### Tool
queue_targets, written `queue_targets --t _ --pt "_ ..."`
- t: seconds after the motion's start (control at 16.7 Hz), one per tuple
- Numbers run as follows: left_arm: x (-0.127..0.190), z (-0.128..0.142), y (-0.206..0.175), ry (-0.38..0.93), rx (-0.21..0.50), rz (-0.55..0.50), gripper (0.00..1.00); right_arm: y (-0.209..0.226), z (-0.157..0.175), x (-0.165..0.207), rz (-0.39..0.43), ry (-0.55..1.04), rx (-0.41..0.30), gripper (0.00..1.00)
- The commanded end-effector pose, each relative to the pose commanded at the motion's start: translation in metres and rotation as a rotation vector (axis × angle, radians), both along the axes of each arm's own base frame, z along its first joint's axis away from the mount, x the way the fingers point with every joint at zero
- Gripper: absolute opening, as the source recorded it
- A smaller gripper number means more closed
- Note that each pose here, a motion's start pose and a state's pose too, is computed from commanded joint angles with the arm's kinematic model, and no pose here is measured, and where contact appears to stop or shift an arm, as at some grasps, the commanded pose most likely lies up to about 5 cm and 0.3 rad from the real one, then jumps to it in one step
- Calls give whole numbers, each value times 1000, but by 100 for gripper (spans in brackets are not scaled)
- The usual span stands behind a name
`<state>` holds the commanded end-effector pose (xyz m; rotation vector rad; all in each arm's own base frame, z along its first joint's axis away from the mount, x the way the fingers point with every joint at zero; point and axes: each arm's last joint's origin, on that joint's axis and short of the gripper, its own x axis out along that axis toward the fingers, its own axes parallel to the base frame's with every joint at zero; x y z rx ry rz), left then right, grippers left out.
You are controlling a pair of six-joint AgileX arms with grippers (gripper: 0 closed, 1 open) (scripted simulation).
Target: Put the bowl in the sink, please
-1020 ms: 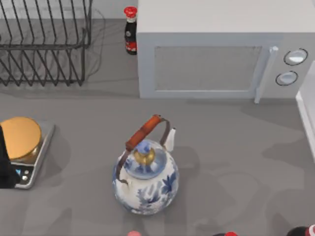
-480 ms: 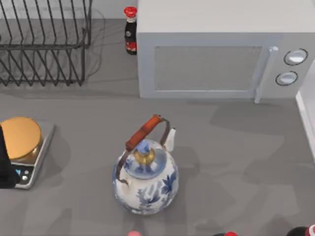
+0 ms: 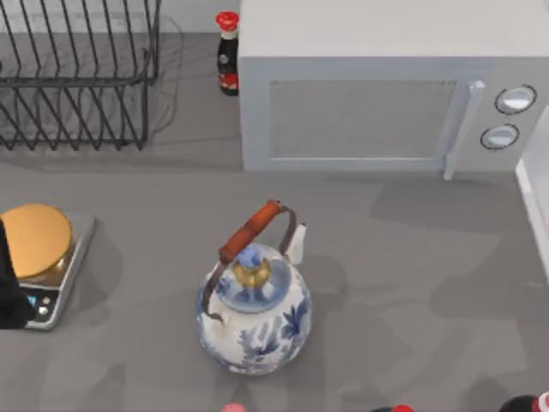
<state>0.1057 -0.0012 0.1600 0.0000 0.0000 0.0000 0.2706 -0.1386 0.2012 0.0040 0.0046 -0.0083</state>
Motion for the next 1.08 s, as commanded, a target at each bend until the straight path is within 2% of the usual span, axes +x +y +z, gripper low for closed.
queue_targets --t 0.36,0.66,0.84,1.08 --pt "0 0 0 0 0 0 100 -8 -68 11 3 3 0 0" --pt "0 0 0 0 0 0 100 -2 -124 2 0 -13 -10 0" --pt "0 0 0 0 0 0 100 2 -141 -3 -2 -6 -5 0" --pt "0 0 0 0 0 0 100 2 -142 -3 -2 -5 -4 0"
